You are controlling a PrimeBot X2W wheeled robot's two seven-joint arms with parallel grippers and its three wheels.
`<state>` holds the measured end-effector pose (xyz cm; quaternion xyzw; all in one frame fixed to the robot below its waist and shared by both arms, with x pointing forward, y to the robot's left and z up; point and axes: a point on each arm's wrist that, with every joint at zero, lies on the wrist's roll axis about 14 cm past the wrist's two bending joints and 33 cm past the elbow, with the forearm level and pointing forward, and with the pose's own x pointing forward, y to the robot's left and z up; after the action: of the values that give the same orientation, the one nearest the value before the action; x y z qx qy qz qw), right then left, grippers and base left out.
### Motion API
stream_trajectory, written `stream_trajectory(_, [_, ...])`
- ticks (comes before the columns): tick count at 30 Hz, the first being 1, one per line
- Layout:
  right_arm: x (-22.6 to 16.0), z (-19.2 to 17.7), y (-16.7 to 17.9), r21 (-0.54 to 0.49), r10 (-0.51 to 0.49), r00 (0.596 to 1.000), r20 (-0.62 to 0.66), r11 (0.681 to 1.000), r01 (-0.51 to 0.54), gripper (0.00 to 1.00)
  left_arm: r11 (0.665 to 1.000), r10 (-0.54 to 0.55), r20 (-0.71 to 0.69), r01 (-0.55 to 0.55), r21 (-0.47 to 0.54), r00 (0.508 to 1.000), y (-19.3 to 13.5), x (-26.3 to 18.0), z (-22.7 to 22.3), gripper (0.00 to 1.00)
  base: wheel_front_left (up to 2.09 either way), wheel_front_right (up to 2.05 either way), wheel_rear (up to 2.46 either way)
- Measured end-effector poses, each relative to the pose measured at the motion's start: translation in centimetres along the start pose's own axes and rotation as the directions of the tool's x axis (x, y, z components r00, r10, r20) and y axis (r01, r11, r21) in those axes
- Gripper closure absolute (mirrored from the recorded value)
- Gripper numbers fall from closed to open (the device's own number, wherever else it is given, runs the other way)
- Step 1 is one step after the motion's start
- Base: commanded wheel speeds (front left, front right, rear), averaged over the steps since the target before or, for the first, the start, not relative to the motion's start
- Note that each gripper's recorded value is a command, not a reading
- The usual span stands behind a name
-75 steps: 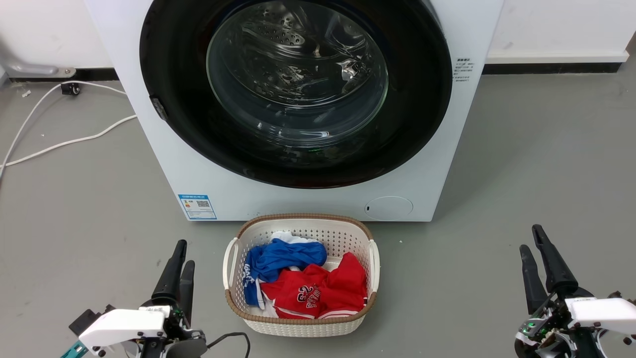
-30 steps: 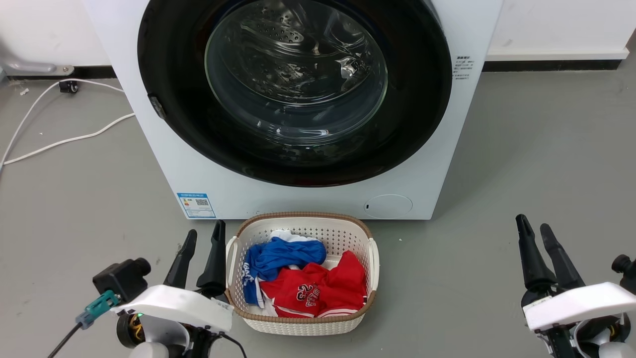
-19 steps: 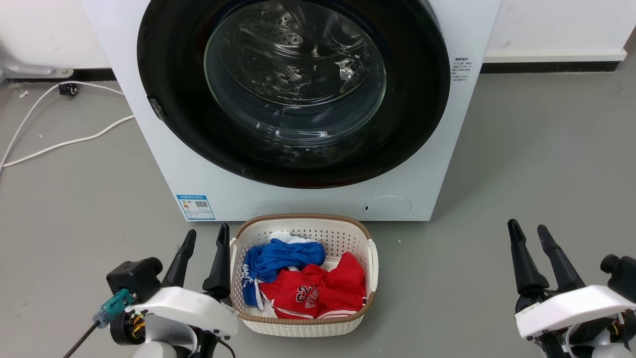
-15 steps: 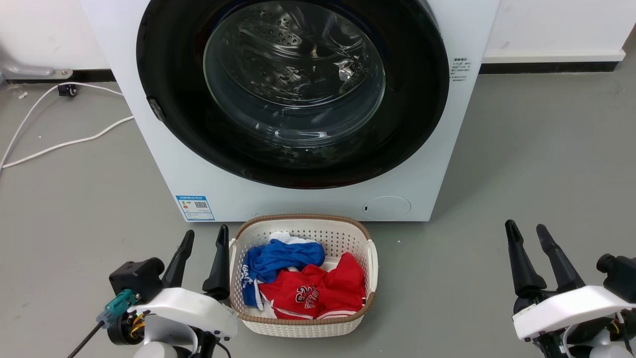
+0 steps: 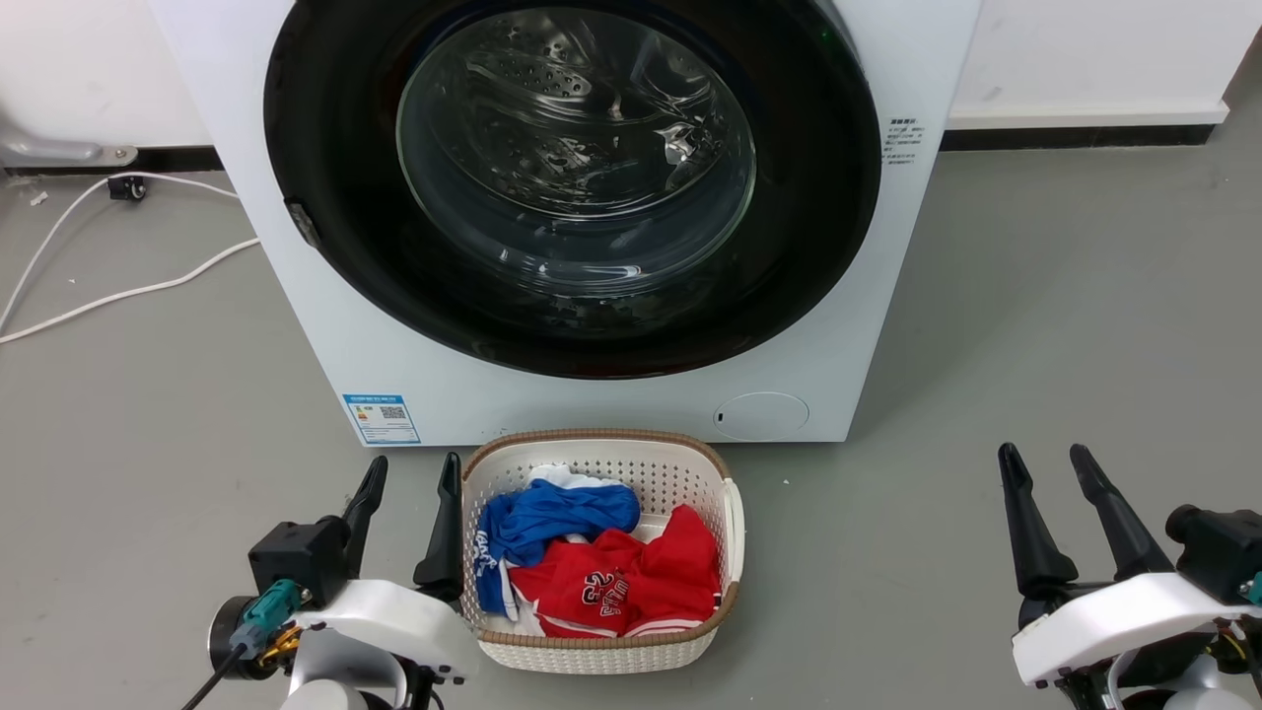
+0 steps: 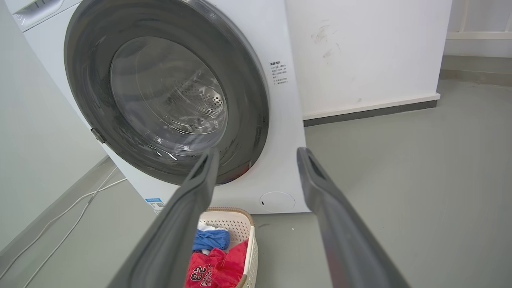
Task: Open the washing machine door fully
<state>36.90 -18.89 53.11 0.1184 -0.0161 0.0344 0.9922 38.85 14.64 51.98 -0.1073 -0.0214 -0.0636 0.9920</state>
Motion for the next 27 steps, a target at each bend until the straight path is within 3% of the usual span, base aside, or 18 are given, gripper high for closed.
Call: stream_trajectory(27, [-0.1, -0.3, 0.8, -0.178, 0.02, 1.0, -0.009, 0.984, -0.022, 0.0, 0.988, -0.027, 0.032, 0.022, 0.156, 0.999, 0.1, -0.2, 0.0, 0.0, 0.0, 0.0, 0.0])
